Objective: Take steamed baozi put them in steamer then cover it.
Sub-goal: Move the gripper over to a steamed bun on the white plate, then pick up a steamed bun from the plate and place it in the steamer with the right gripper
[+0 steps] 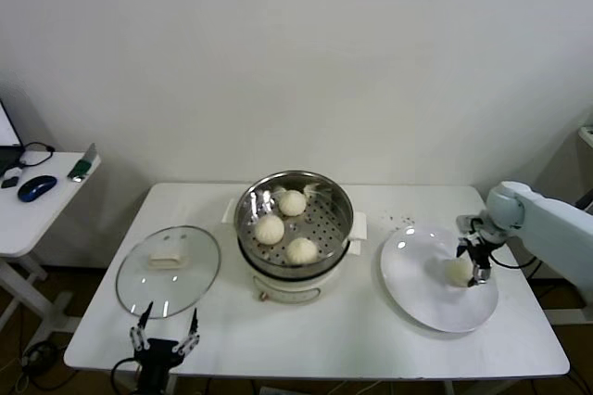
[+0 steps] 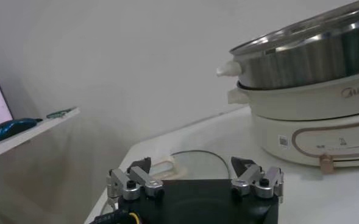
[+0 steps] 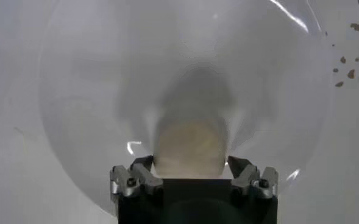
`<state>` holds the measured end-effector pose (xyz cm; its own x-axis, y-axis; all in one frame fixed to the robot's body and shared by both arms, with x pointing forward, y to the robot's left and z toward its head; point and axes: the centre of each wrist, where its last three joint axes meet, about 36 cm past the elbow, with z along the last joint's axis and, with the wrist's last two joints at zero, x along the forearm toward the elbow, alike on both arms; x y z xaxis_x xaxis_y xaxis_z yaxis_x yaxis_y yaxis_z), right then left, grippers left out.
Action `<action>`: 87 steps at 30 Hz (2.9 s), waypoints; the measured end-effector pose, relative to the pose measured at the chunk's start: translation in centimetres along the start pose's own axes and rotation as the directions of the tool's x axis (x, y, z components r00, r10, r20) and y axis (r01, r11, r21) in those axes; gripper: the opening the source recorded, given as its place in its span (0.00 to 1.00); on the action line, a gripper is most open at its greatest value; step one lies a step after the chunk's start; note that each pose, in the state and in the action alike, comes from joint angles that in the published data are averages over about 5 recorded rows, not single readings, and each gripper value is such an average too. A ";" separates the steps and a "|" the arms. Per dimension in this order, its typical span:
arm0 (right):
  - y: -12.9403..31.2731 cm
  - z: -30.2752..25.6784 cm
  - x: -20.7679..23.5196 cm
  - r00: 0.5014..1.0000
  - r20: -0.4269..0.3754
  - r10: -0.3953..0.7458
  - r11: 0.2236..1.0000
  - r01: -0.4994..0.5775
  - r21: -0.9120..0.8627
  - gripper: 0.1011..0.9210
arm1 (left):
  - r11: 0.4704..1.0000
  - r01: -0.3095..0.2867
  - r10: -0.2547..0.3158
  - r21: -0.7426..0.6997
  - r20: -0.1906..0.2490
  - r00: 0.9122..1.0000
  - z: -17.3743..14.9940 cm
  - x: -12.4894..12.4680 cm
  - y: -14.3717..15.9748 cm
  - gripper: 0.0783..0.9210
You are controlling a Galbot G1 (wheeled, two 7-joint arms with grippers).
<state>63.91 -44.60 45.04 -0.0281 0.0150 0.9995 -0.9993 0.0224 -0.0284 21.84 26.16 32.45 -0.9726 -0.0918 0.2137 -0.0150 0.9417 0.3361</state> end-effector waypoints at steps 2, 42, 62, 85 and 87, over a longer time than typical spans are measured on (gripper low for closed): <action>-0.1 -0.1 0.0 1.000 0.000 0.000 1.000 0.000 0.001 0.78 | 1.000 0.000 0.000 0.000 0.000 1.000 0.0 0.0 0.0 0.88; -8.8 -22.8 24.2 0.941 0.271 0.205 0.976 -0.218 0.021 0.70 | 0.996 -0.074 0.071 0.055 0.056 0.996 -2.2 1.1 -1.8 0.88; -5.8 -33.0 19.6 0.967 0.228 0.109 0.986 -0.134 0.098 0.70 | 0.994 -0.084 0.079 0.072 0.063 0.995 -2.6 1.7 -1.4 0.88; -5.1 -33.1 13.4 0.984 0.169 0.062 0.991 -0.081 0.108 0.84 | 0.994 -0.075 0.070 0.079 0.055 0.996 -2.1 0.8 -1.6 0.88; -5.0 -33.0 13.5 0.983 0.172 0.062 0.991 -0.081 0.106 0.87 | 0.994 -0.074 0.070 0.078 0.056 0.996 -2.1 0.7 -1.6 0.88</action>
<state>69.32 -11.52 58.25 -0.0939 -0.1554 0.9834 -0.9906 -0.0845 -0.1080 21.68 23.88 34.02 -0.9828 -0.0074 0.1847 0.0391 0.9683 0.2469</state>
